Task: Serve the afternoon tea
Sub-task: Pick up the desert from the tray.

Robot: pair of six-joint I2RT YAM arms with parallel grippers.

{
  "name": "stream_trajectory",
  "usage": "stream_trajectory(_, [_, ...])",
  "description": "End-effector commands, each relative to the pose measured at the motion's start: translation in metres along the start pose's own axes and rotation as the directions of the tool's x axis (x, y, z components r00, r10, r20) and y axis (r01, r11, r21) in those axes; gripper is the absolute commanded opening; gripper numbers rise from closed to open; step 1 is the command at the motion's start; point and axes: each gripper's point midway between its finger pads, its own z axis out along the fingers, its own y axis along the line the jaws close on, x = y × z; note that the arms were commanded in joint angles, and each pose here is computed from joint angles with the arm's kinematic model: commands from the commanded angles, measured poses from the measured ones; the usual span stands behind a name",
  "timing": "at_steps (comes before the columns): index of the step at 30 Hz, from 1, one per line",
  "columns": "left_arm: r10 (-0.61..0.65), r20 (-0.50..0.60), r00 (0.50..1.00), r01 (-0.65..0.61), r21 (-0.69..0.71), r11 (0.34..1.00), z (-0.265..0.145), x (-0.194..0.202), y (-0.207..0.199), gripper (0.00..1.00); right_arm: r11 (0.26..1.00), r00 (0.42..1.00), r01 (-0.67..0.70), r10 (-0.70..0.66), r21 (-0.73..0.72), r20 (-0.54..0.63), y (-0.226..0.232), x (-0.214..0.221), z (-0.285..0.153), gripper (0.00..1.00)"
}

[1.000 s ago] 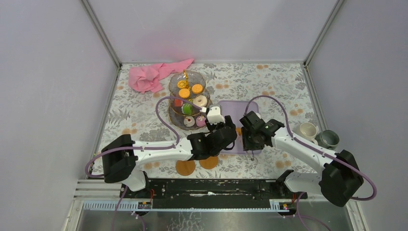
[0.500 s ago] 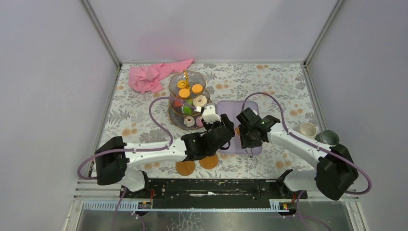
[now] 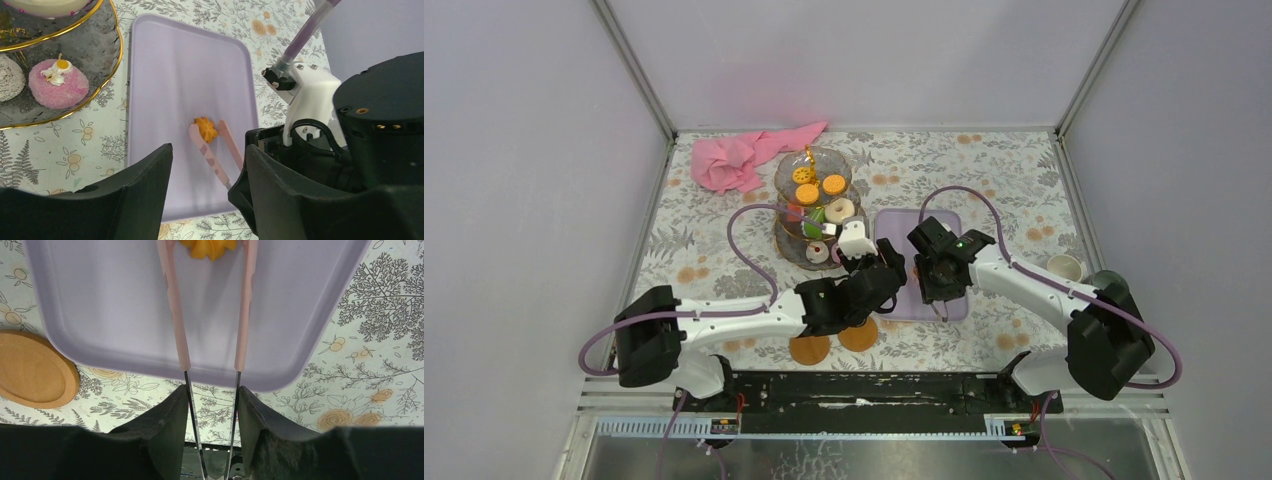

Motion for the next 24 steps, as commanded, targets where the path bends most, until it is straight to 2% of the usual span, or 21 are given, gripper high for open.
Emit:
stream_trajectory(1, [-0.056,0.063,0.996,0.055,0.018,0.998,-0.007,-0.017,-0.005,0.64,0.999,0.999,0.029,-0.029,0.019,0.021,-0.001,-0.007,-0.008,0.46])
stream_trajectory(14, [-0.075,0.072,0.995,0.073,0.033,0.997,-0.013,-0.023,-0.008,0.64,0.997,0.998,0.063,-0.063,0.031,-0.011,-0.003,-0.003,0.000,0.48])
stream_trajectory(24, [-0.078,0.074,0.994,0.076,0.033,0.997,-0.015,-0.024,-0.007,0.64,0.997,0.997,0.072,-0.071,0.022,-0.019,0.000,-0.003,0.002,0.37])
